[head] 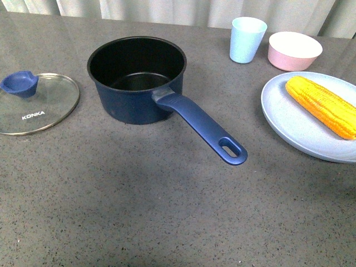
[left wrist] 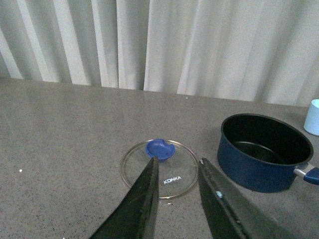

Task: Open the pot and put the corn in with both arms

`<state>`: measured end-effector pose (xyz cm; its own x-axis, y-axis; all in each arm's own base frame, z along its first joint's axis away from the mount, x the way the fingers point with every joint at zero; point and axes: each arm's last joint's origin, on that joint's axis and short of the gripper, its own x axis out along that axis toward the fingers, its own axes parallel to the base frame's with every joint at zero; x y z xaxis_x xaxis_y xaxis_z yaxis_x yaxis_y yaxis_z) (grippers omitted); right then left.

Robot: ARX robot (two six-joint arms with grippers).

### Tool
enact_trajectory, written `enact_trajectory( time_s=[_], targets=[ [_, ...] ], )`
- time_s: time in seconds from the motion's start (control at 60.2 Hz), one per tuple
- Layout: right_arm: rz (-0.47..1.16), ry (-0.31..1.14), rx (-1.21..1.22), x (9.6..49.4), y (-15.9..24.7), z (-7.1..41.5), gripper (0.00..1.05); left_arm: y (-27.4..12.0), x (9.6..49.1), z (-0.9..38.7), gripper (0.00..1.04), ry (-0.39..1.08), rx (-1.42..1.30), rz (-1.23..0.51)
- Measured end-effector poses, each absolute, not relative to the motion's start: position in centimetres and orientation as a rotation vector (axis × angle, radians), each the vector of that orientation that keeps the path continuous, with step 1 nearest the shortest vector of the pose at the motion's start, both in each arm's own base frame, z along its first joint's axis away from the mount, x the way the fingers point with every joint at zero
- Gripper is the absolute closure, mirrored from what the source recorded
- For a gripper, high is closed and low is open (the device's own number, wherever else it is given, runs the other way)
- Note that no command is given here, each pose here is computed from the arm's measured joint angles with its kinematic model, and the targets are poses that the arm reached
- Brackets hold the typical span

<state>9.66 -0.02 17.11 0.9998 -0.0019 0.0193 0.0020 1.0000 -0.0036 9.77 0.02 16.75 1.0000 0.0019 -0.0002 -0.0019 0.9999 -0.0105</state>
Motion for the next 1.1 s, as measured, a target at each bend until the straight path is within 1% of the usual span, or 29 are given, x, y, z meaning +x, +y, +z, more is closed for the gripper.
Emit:
enact_trajectory(
  time_s=[0.1,0.133,0.183,0.266,0.349,0.415,0.648,0.681,0.714,0.731,0.748,0.797,0.864,0.963,1.096],
  targets=[
    [-0.002,-0.019,-0.004,9.7,0.0,17.1,0.09,0.0,9.8,16.7,0.5,0.0,-0.01,0.002],
    [-0.002,-0.019,-0.004,9.7,0.0,17.1,0.09,0.0,9.8,16.7,0.42,0.0,-0.01,0.002],
    [-0.002,-0.019,-0.004,9.7,0.0,17.1,0.09,0.0,9.8,16.7,0.35,0.0,-0.01,0.002],
    [-0.002,-0.019,-0.004,9.7,0.0,17.1,0.09,0.0,9.8,16.7,0.19,0.0,-0.01,0.002],
    [-0.002,-0.019,-0.004,9.7,0.0,17.1,0.09,0.0,9.8,16.7,0.07,0.0,-0.009,0.002],
    [-0.002,-0.019,-0.004,9.7,0.0,17.1,0.09,0.0,9.8,16.7,0.09,0.0,-0.009,0.002],
    [0.008,-0.009,-0.001,9.7,0.0,17.1,0.09,0.0,9.8,16.7,0.09,0.0,-0.009,0.002],
    [0.053,0.074,0.023,9.7,0.0,17.0,0.09,0.0,9.8,16.7,0.09,0.0,-0.008,0.002],
    [0.095,0.233,0.057,9.8,-0.1,16.9,0.09,0.0,9.8,16.7,0.09,0.0,-0.008,0.002],
    [0.103,0.273,0.066,9.9,-0.2,16.9,0.09,0.0,9.8,16.7,0.09,0.0,-0.008,0.002],
    [0.119,0.371,0.093,10.1,-0.4,16.8,0.09,0.0,9.8,16.7,0.09,0.0,-0.008,0.002],
    [0.116,0.461,0.126,10.8,-0.9,16.5,0.09,0.0,9.8,16.7,0.09,0.0,-0.008,0.002],
    [0.102,0.468,0.106,11.9,-1.6,16.8,0.09,0.0,9.8,16.7,0.09,0.0,-0.008,0.002],
    [0.111,0.431,0.053,13.9,-2.6,18.0,0.09,0.0,9.8,16.7,0.09,0.0,-0.008,0.002],
    [0.135,0.398,-0.05,18.2,-3.7,19.6,0.09,0.0,9.8,16.7,0.09,0.0,-0.008,0.002]
  ],
)
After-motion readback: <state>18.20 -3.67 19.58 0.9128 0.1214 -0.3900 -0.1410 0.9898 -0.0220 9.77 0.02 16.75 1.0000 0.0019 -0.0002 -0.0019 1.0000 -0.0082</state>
